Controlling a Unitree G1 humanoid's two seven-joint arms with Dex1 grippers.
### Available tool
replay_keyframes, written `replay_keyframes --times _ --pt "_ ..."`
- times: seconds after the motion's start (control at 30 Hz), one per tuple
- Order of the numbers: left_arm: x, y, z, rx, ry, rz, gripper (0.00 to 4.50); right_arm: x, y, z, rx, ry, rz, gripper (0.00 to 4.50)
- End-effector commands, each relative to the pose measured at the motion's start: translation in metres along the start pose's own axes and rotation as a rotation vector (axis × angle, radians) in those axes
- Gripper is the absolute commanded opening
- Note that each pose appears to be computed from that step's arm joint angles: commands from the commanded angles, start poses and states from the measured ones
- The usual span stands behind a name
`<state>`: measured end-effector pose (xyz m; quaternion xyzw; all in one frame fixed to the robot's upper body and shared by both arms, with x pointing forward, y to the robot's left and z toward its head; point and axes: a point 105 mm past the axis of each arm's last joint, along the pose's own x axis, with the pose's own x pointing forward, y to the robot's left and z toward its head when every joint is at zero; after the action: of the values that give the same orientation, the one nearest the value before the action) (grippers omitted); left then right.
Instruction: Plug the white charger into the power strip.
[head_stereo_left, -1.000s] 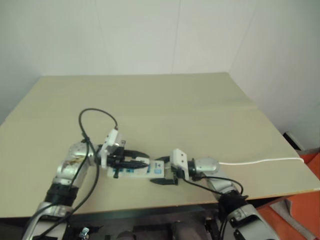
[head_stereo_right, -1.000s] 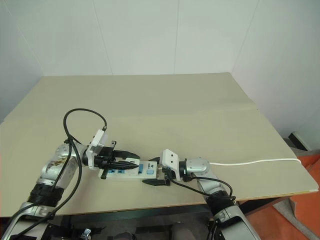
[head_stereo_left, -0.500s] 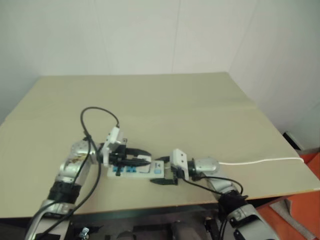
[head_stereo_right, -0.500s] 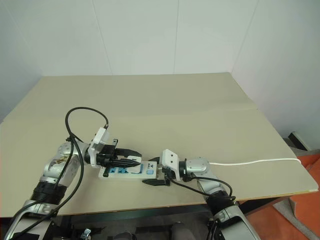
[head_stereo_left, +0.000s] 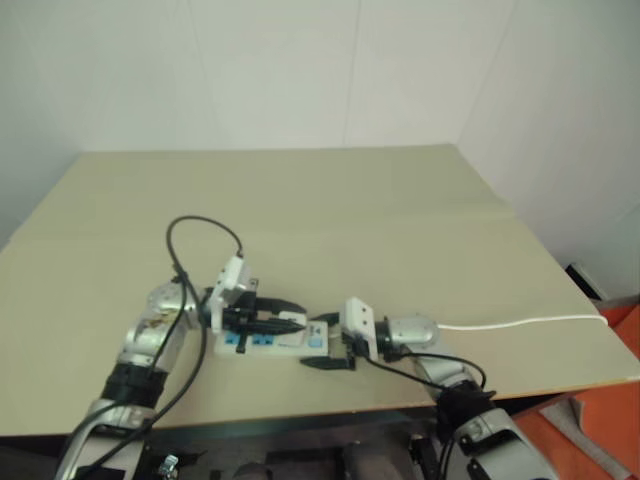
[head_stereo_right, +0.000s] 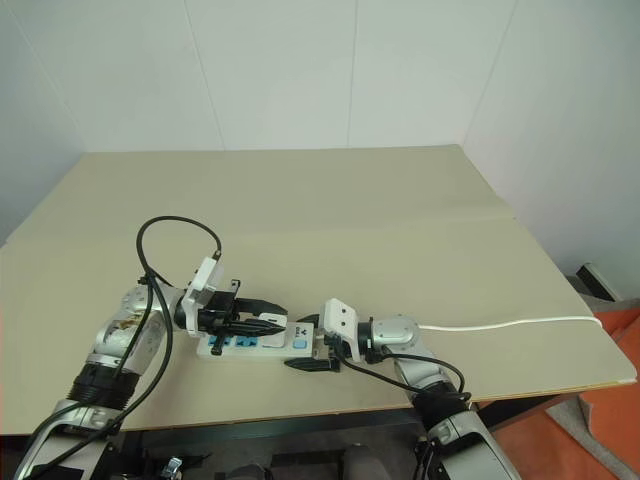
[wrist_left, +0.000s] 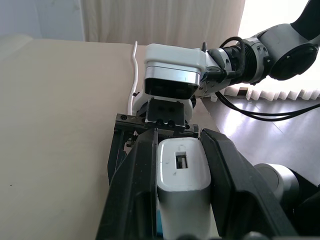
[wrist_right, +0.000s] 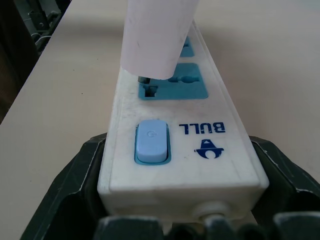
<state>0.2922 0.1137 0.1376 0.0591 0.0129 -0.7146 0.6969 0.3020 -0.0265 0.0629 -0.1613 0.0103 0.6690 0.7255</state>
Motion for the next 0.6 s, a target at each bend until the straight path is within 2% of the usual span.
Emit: replay_keyframes --times 0.03,0.6 --pt "0.003 0.0 0.003 0.04 0.004 -0.01 1.02 0.002 0.019 -0.032 0.092 0.106 0.047 3.42" --pt "0.002 0.0 -0.012 0.038 0.025 0.009 1.02 0.001 0.02 -0.032 0.093 0.107 0.045 3.42"
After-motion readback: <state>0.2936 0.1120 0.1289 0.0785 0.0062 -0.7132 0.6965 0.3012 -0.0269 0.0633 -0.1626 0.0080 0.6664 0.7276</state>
